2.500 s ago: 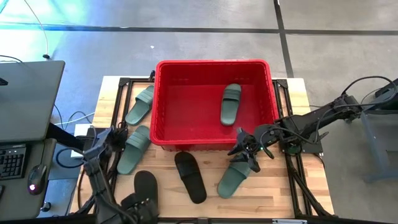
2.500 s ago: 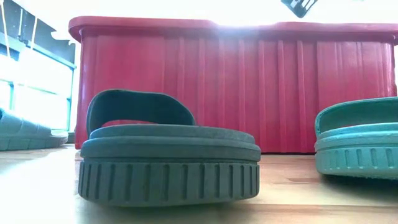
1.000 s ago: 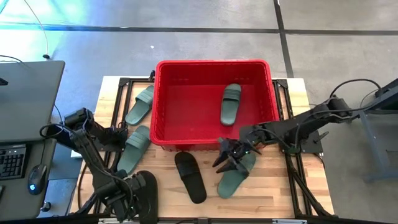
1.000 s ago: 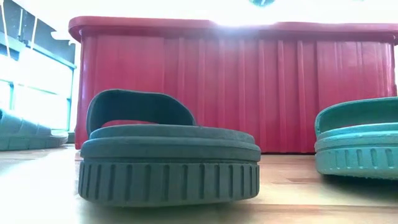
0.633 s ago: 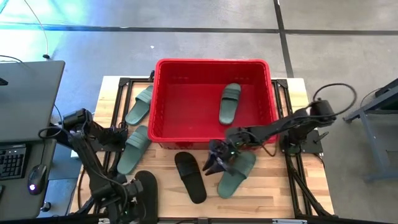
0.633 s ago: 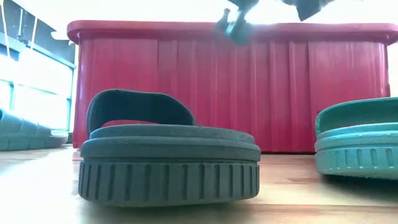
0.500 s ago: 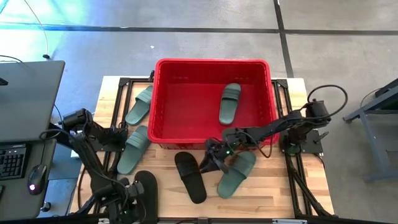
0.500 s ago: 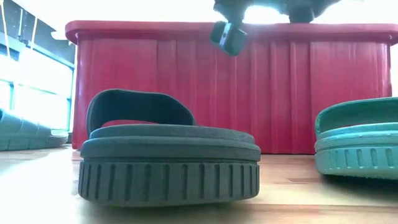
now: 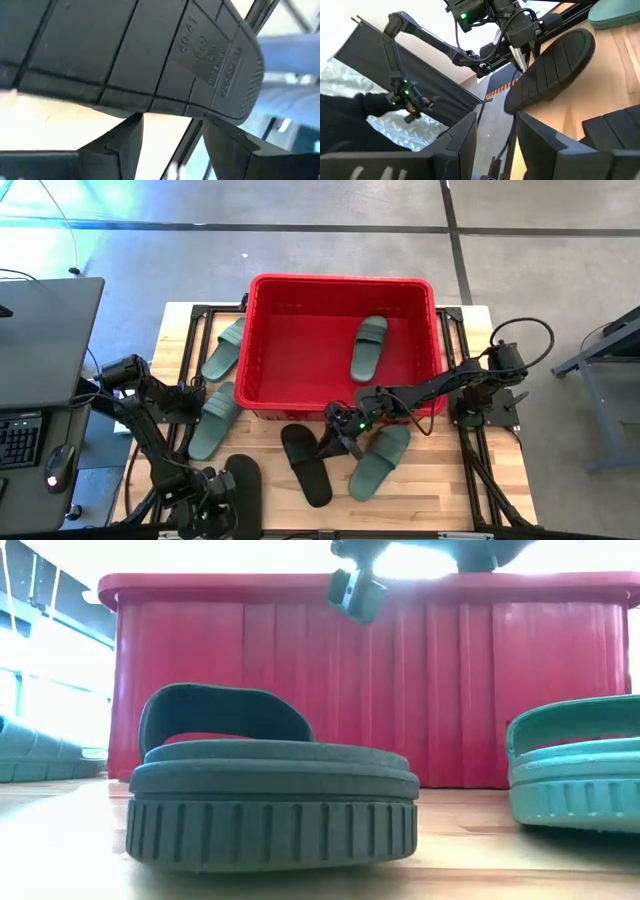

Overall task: Pick and place slides into bin
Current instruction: Put the black slide into the red bin, then put the green slide into the red bin

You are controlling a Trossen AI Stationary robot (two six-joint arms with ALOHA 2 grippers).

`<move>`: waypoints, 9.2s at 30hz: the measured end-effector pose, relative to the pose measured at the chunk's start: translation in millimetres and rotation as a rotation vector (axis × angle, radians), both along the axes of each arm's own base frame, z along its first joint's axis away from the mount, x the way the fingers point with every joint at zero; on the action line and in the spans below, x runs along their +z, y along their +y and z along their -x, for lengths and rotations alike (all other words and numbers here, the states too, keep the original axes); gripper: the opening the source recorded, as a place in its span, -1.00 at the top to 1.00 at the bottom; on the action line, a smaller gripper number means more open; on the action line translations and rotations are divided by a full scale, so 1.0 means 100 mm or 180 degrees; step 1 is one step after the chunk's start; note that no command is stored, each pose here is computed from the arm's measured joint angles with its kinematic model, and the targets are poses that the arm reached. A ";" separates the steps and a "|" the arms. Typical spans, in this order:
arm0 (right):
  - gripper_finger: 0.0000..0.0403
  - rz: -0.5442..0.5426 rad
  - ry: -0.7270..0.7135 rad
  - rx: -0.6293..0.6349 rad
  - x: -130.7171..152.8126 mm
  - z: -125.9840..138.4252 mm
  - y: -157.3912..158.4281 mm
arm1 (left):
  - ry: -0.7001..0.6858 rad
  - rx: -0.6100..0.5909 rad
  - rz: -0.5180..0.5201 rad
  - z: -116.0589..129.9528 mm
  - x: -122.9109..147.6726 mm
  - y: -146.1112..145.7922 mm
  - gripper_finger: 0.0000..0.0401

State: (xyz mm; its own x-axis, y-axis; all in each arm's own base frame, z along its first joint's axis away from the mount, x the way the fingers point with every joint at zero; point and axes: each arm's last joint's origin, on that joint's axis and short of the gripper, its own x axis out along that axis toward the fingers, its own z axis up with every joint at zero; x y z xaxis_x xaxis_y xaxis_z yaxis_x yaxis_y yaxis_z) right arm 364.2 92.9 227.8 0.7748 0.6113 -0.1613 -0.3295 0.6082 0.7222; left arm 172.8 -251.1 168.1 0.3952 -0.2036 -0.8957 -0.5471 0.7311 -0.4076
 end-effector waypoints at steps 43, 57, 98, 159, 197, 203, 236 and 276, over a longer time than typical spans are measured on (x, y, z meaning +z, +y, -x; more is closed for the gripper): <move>0.36 -0.0919 -0.2227 0.1387 0.87 0.26 0.05 | -0.1000 -0.1663 -0.1294 -1.31 1.25 0.81 0.57; 0.36 -0.0785 -0.2127 0.1842 0.84 0.31 0.17 | -0.0417 -0.0984 -0.1037 -1.50 0.65 0.54 0.06; 0.36 -0.0663 -0.0586 0.2267 0.45 0.19 0.32 | -0.0046 -0.0473 -0.0889 -1.47 0.88 0.47 0.37; 0.62 0.0375 0.2007 -0.0301 -0.38 0.74 1.20 | -0.0385 -0.1728 -0.1720 -1.20 1.32 0.66 0.37; 0.24 0.2530 0.3255 -0.0669 0.08 0.70 1.02 | -0.0378 -0.1714 -0.1795 -1.20 1.32 0.67 0.37; 0.13 0.2799 0.3459 -0.1167 -0.21 0.63 1.02 | -0.0378 -0.1737 -0.1807 -1.20 1.32 0.67 0.37; 0.98 0.2849 0.1831 -0.1372 1.30 0.07 1.10 | -0.1277 -0.1633 -0.1293 -0.66 2.15 1.00 0.37; 1.00 0.4036 0.2714 -0.1793 0.03 -1.20 -2.30 | -0.1770 -0.0741 -0.2303 -0.41 2.49 1.30 0.37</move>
State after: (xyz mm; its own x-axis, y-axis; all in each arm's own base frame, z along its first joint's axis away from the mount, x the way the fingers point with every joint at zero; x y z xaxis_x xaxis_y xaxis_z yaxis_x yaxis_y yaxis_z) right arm 483.8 -137.2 230.7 0.2693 -0.5541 -0.7877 0.3387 0.8202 -0.4611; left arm 214.2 -121.4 416.9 0.8235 0.2007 -0.5306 -0.2187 0.9754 0.0296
